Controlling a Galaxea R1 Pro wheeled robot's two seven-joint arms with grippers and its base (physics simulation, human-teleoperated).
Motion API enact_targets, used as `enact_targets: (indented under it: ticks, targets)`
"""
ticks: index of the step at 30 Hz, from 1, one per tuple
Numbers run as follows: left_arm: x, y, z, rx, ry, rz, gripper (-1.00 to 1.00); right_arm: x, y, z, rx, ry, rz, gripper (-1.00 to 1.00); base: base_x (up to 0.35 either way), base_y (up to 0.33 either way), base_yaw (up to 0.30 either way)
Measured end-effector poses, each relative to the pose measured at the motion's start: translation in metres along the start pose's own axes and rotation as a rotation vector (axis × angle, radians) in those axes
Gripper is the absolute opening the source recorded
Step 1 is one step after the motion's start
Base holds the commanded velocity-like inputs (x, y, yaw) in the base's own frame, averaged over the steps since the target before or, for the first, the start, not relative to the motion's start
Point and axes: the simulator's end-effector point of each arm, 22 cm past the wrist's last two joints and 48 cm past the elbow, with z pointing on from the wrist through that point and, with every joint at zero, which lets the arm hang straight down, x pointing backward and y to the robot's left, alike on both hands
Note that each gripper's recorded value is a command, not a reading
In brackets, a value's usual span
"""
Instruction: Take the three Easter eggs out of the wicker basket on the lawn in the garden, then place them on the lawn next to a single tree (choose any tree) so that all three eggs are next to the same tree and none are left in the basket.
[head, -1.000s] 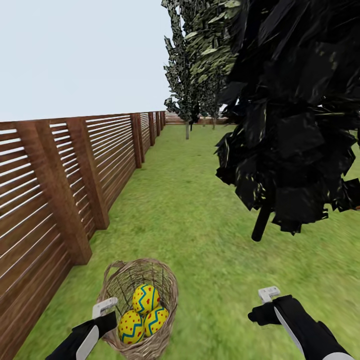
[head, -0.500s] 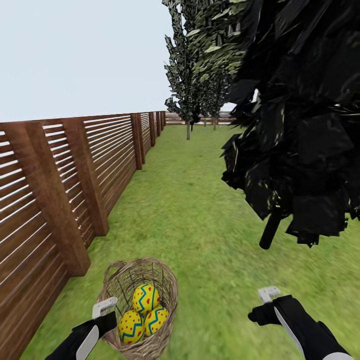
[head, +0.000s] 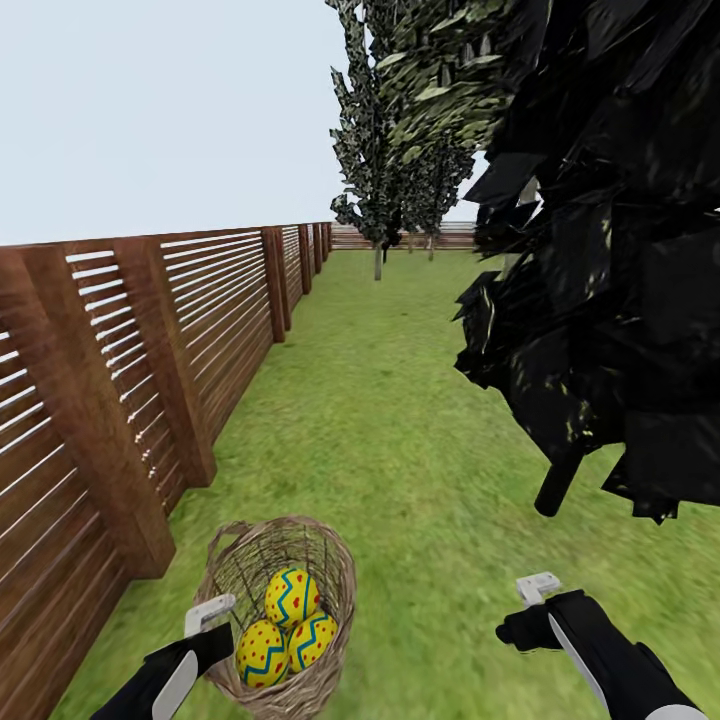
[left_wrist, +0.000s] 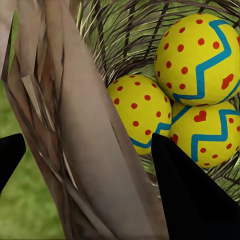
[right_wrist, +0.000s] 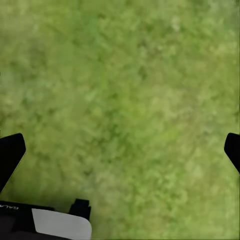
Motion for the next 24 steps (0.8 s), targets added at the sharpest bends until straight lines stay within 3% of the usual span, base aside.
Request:
enact_targets:
  ticks: [24]
  targets:
    - [0.0002, 0.0000, 0.0000, 0.000, 0.000, 0.000, -1.00, 0.0002, 0.0001, 0.0001, 0.000, 0.000, 0.000, 1.00, 0.339, 0.090, 0.000]
